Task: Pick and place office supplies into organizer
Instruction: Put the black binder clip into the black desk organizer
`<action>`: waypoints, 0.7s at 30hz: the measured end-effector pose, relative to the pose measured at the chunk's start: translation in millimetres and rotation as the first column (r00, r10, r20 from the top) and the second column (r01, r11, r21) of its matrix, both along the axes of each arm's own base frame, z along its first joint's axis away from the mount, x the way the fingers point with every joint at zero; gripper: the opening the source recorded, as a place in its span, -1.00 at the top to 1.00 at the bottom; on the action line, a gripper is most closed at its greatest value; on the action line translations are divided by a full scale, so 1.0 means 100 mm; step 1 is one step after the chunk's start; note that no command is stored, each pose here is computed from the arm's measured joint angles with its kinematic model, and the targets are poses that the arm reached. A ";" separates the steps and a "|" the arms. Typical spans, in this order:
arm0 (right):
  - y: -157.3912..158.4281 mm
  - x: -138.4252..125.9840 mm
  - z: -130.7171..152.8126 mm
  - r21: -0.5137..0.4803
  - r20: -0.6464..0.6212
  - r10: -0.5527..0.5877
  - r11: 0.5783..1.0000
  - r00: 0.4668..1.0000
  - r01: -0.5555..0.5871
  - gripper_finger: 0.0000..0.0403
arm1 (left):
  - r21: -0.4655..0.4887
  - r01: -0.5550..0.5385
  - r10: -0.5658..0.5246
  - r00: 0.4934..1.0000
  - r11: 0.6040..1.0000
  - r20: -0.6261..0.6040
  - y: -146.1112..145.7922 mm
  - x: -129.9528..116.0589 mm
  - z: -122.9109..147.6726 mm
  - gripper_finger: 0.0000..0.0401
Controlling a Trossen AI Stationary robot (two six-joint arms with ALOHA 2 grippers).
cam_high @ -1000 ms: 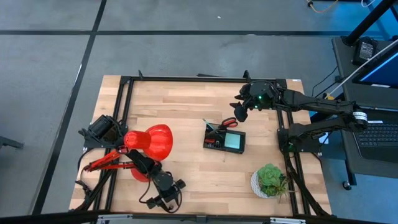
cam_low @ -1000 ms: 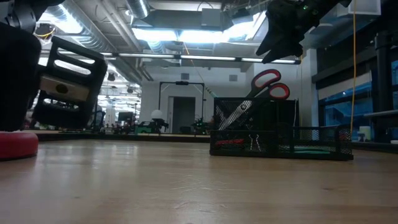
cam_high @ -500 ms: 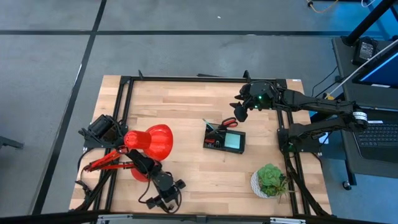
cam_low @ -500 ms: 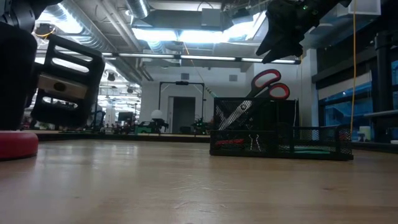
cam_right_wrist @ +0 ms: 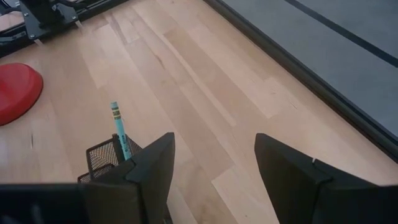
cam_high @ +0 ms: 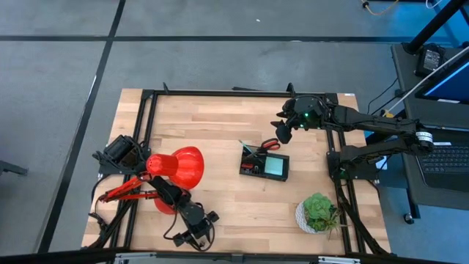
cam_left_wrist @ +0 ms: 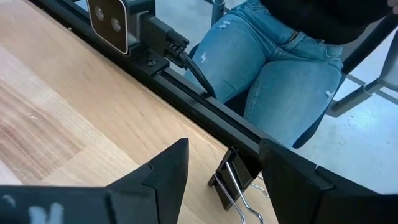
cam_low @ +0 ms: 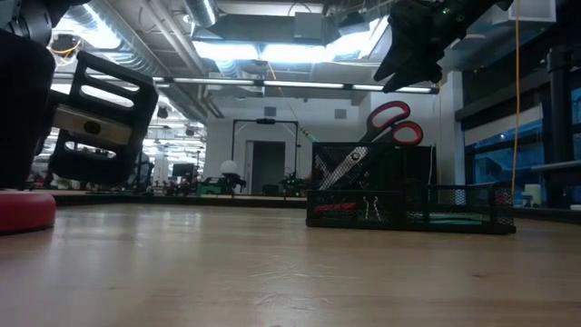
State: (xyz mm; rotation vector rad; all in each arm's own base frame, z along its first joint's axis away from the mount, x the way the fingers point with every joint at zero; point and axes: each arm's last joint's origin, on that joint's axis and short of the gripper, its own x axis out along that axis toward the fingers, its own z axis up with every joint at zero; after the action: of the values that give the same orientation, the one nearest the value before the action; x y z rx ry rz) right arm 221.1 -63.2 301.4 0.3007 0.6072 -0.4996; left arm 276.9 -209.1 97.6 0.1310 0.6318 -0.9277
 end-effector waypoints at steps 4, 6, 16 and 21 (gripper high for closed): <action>0.00 0.00 0.00 0.000 0.000 0.000 1.000 1.000 0.000 -0.11 | 0.003 -0.003 0.003 1.000 1.000 0.000 0.00 0.00 0.00 0.09; 0.00 0.00 0.00 0.000 0.000 0.000 1.000 1.000 0.000 -0.11 | 0.009 -0.009 0.009 1.000 1.000 -0.003 0.00 0.00 -0.01 0.10; 0.00 0.00 0.00 0.000 0.000 0.001 1.000 1.000 -0.001 -0.11 | 0.005 -0.021 0.021 0.992 1.000 -0.125 0.02 -0.05 -0.06 0.15; 0.00 0.00 0.00 0.001 0.000 0.000 1.000 1.000 0.000 -0.11 | 0.000 -0.017 0.016 0.985 1.000 -0.172 0.05 -0.05 -0.07 0.15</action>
State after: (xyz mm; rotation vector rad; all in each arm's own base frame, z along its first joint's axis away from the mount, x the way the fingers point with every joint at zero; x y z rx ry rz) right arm 221.2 -63.1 301.3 0.3013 0.6071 -0.4995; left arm 271.7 -204.3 90.7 0.0441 0.7906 -0.9298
